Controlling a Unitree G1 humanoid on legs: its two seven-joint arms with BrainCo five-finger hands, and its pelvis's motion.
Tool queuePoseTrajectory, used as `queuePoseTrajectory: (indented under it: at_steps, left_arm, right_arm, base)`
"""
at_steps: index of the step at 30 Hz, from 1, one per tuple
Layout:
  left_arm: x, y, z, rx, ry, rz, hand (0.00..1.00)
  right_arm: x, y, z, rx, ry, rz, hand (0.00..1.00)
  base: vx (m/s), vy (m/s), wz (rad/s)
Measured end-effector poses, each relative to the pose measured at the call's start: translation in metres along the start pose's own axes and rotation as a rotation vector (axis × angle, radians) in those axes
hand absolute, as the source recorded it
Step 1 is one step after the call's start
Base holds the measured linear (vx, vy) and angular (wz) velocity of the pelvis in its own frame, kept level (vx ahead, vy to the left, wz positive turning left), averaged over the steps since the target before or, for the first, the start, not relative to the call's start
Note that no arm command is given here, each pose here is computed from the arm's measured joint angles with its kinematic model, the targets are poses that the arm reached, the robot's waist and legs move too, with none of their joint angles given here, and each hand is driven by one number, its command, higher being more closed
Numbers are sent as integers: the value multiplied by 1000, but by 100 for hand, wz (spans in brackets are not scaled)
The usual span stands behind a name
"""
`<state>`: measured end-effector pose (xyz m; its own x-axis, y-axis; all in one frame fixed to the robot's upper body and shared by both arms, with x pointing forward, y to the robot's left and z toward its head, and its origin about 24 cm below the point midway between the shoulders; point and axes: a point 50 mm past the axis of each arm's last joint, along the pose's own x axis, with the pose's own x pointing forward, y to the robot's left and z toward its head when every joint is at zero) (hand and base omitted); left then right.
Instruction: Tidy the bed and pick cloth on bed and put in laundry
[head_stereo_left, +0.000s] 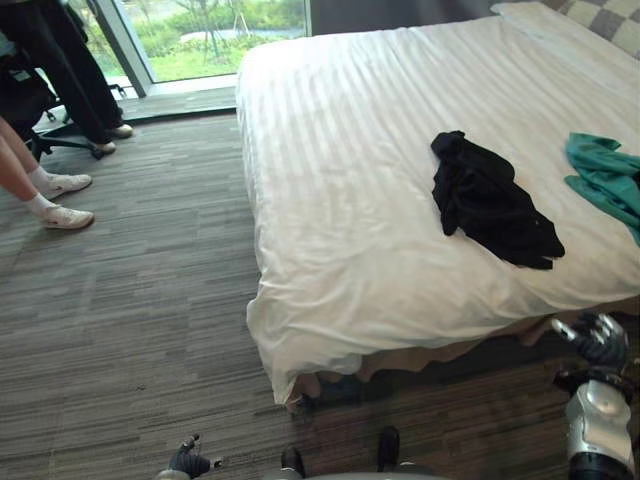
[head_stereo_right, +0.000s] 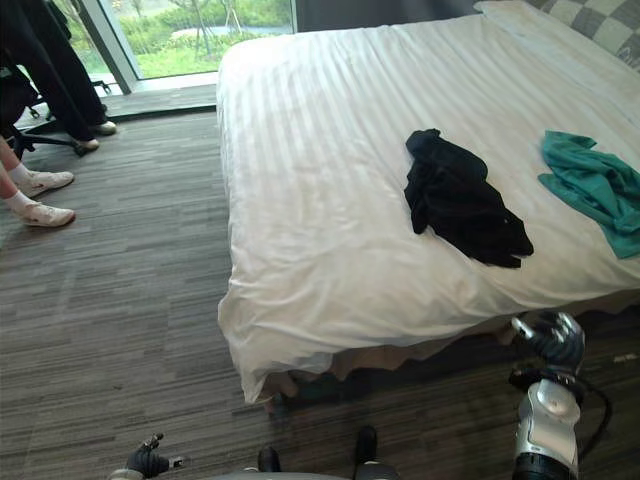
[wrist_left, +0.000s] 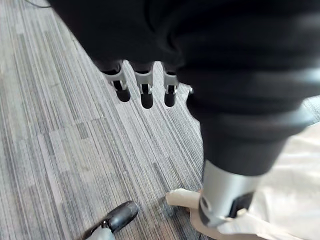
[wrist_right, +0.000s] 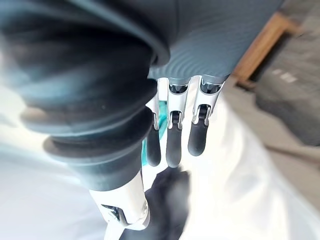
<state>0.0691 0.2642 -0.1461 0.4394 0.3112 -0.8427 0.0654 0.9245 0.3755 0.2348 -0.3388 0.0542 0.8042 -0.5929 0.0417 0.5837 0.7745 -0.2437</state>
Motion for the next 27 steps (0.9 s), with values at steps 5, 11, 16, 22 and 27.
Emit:
queuePoseTrajectory:
  at_steps: [5, 11, 16, 22, 27]
  left_arm:
    - [-1, -15, 3, -74, -1, 8, 0]
    - [-3, -39, 15, -253, -24, 22, 0]
    - [-1, -41, 40, -336, -106, 51, 0]
    - [-4, -39, 77, -465, -256, 76, 0]
    - [-3, -41, 97, -474, -312, 54, 0]
  right_arm:
    - [5, 54, 49, -24, -208, 230, 100]
    - [-6, 131, 97, 23, -364, 534, 100]
    - [-3, 188, 160, 102, -480, 703, 100]
    - [2, 199, 269, 221, -700, 727, 100]
    - [-1, 194, 320, 283, -804, 701, 100]
  base:
    - [-33, -6, 6]
    - [16, -4, 26]
    - [26, -4, 55]
    - [-41, 7, 85]
    - [-82, -28, 65]
